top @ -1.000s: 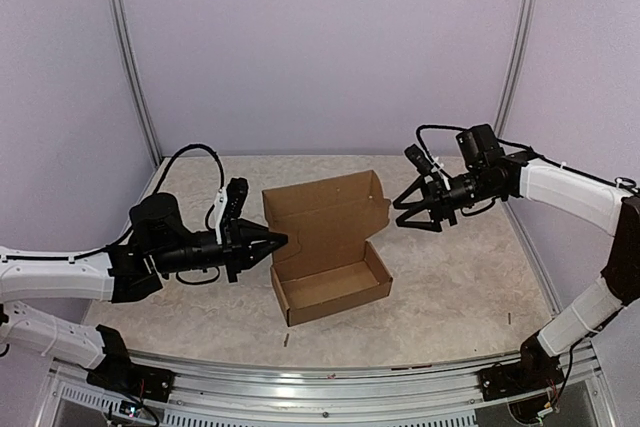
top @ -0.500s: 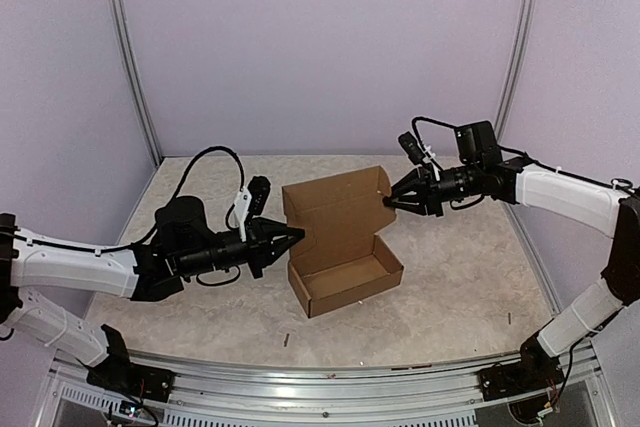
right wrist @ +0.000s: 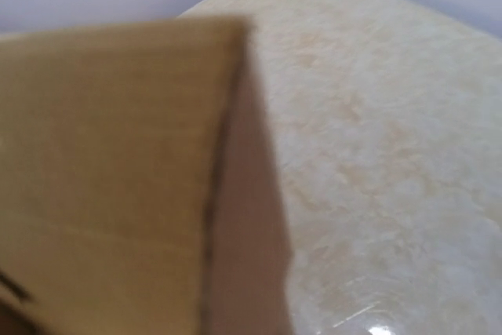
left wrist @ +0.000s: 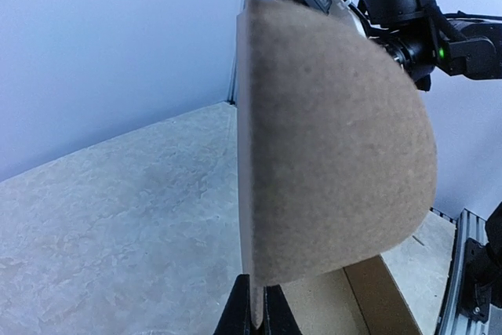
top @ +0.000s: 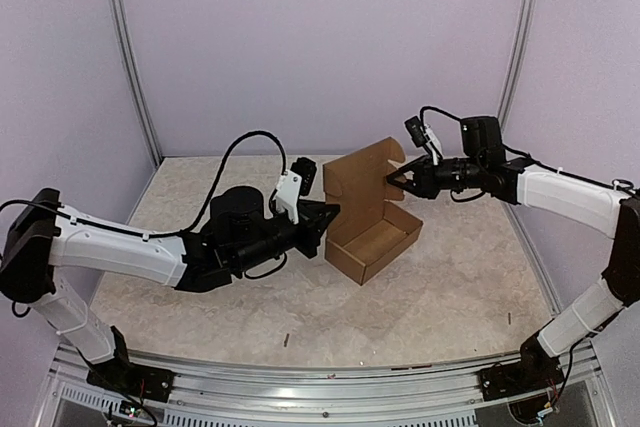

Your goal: Fold the paper box

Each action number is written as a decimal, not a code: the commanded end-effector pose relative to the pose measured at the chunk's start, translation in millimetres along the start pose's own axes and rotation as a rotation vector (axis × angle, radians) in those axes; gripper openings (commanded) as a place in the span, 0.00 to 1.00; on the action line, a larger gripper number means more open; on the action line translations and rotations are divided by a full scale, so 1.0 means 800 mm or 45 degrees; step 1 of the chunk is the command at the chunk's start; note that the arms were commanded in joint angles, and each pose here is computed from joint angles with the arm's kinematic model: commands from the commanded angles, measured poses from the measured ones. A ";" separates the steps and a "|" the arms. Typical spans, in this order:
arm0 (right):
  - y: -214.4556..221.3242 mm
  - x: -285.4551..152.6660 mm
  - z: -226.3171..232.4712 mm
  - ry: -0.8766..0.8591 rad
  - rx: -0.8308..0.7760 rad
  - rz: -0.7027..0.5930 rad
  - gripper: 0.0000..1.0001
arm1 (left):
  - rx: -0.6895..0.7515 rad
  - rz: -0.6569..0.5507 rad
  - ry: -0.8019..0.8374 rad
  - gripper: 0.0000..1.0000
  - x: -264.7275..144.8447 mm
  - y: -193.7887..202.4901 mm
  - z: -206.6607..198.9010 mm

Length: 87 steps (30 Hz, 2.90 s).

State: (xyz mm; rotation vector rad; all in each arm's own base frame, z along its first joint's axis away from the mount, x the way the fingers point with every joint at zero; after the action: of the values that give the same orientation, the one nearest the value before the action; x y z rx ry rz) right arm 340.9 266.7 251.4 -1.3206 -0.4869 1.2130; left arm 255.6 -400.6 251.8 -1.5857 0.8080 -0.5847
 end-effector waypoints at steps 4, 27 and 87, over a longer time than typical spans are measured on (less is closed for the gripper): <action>0.003 -0.018 0.004 -0.057 0.136 0.023 0.29 | 0.053 -0.065 -0.192 0.00 0.021 -0.025 0.016; -0.004 -0.064 0.004 -0.321 -0.095 0.020 0.50 | 0.081 0.127 0.525 0.00 -0.054 -0.065 -0.019; 0.003 -0.084 0.022 -0.418 -0.121 -0.002 0.48 | 0.001 0.136 0.702 0.00 -0.054 -0.072 -0.012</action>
State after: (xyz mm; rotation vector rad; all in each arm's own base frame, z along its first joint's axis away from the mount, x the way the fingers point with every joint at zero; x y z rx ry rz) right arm 299.0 201.3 256.9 -1.1227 -0.7304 1.4879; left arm 228.1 -369.4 308.0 -1.3720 1.3015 -0.9301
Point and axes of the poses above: each gripper's point midway between its finger pads, its own x axis out along the fingers, its own z axis along the line the jaws close on, y = z × x, the point moved 1 cm from there along -x, back along the fingers, and after that the axes turned 1 degree about -x, right-handed, at the moved point
